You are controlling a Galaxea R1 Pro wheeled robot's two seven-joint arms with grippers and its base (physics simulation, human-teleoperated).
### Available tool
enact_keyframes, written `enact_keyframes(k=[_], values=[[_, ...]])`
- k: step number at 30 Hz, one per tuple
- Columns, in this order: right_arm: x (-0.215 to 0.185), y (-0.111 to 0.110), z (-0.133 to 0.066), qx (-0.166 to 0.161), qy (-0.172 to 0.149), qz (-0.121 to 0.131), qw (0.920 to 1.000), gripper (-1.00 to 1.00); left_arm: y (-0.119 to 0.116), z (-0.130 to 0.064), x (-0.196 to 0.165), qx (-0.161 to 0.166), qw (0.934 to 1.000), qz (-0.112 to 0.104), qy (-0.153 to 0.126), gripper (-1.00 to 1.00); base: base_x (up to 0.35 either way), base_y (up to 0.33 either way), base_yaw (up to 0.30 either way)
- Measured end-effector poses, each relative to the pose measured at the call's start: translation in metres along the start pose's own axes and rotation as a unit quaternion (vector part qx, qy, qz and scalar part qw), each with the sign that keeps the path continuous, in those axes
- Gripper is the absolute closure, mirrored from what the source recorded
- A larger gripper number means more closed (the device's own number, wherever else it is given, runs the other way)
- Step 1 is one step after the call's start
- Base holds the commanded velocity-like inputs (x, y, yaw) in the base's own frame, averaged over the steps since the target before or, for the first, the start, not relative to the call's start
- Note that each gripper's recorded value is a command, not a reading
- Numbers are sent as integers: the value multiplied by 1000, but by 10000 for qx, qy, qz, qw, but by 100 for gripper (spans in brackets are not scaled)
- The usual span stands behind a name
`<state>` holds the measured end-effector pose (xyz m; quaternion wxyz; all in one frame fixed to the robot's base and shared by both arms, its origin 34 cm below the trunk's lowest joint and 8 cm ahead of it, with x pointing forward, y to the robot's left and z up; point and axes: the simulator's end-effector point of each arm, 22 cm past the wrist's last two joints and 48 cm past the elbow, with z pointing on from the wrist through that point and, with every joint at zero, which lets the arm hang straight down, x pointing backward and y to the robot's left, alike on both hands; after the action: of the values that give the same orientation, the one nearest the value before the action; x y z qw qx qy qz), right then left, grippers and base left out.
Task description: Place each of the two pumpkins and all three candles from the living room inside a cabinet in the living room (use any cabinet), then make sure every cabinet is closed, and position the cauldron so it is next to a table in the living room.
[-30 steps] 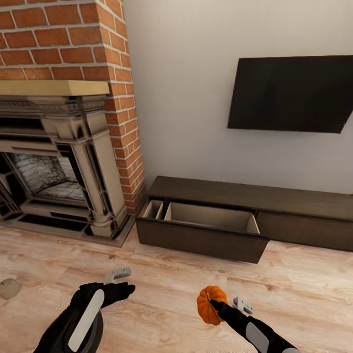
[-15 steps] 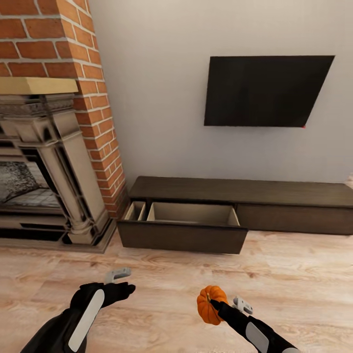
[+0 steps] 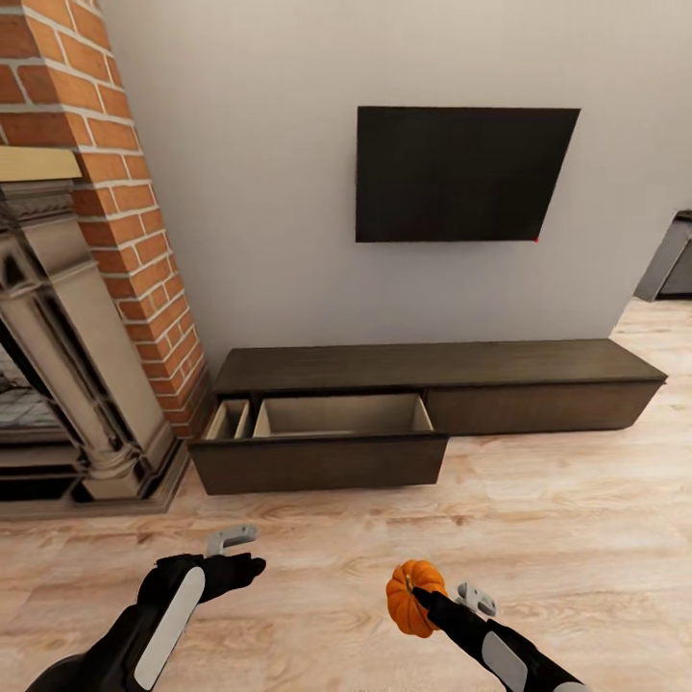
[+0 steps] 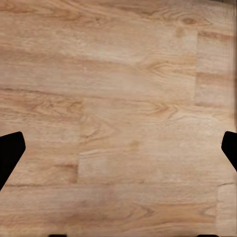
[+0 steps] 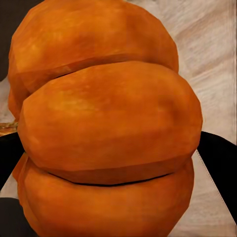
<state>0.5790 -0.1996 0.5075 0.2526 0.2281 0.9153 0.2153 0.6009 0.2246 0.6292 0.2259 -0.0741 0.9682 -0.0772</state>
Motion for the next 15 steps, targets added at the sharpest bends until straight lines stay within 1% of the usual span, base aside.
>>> enact_keyframes(k=[15], values=[[4,-3,2,25,39,13,10000,100,1,3,3,-8,10000,-5,45,-100,0,0,-265]])
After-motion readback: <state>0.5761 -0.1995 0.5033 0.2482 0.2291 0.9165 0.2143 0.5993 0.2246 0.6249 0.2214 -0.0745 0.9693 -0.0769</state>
